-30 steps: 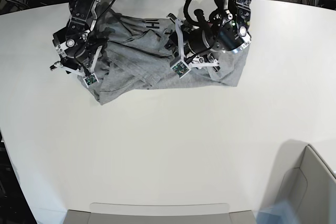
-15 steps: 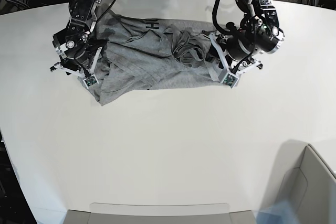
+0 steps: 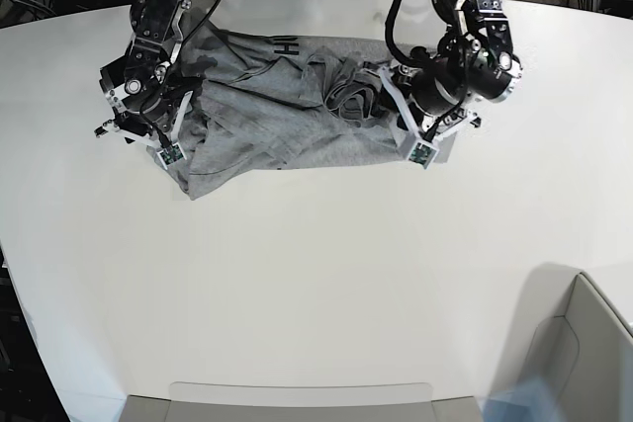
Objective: Fold the T-shirt properly
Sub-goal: 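Lay the folded end onto the strip and press it with the left gripper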
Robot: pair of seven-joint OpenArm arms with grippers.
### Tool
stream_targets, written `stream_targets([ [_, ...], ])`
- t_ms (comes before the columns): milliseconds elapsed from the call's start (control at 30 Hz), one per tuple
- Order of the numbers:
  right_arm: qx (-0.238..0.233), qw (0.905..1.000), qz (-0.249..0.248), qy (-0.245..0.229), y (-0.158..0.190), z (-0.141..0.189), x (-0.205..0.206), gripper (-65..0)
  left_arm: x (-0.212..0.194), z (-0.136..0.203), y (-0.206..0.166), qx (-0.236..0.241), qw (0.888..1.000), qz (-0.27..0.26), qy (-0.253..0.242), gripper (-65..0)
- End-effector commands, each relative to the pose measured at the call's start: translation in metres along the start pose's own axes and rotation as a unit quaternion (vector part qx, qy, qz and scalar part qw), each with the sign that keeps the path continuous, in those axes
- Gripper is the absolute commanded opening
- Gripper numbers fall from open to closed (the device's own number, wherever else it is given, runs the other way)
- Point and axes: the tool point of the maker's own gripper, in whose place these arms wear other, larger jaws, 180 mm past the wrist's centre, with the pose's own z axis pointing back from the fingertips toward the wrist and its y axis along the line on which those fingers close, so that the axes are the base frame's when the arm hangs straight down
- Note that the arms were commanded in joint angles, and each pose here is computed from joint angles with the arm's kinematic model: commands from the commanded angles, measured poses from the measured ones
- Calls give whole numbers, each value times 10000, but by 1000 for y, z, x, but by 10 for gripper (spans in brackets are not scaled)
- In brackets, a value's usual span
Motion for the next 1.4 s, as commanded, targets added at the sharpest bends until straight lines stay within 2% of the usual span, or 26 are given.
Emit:
stream_targets([
  [0,59,10000,38,54,2,0,-1,-393,12,3,-1,1,9998,19,-210,-395],
  [233,64,10000,35,48,3,0,-1,-393,6,7,14,181,9998,-81,-103,-395],
  [500,77,10000,50,35,4,0,0,-393,-3,0,16,140,9998,-120,101,-407],
  [567,80,9999,56,32,4,0,1,-393,2,-3,19,154,9996,-214,105,-451],
  [633,80,9999,56,32,4,0,1,-393,2,-6,25,181,9991,-316,194,-525],
  [733,80,9999,56,32,4,0,1,-393,-2,-10,31,246,9992,-48,299,-649],
  [933,80,9999,56,32,4,0,1,-393,-1,-9,27,213,9994,-43,271,-650],
  [1033,80,9999,56,32,4,0,1,-393,9,-4,12,105,9993,-347,113,-650],
  [1167,80,9999,56,32,4,0,1,-393,12,3,-13,-165,9934,-1138,-14,-650],
  [1367,84,9999,53,26,4,0,1,-393,5,-3,-38,-482,9872,-1518,104,-650],
])
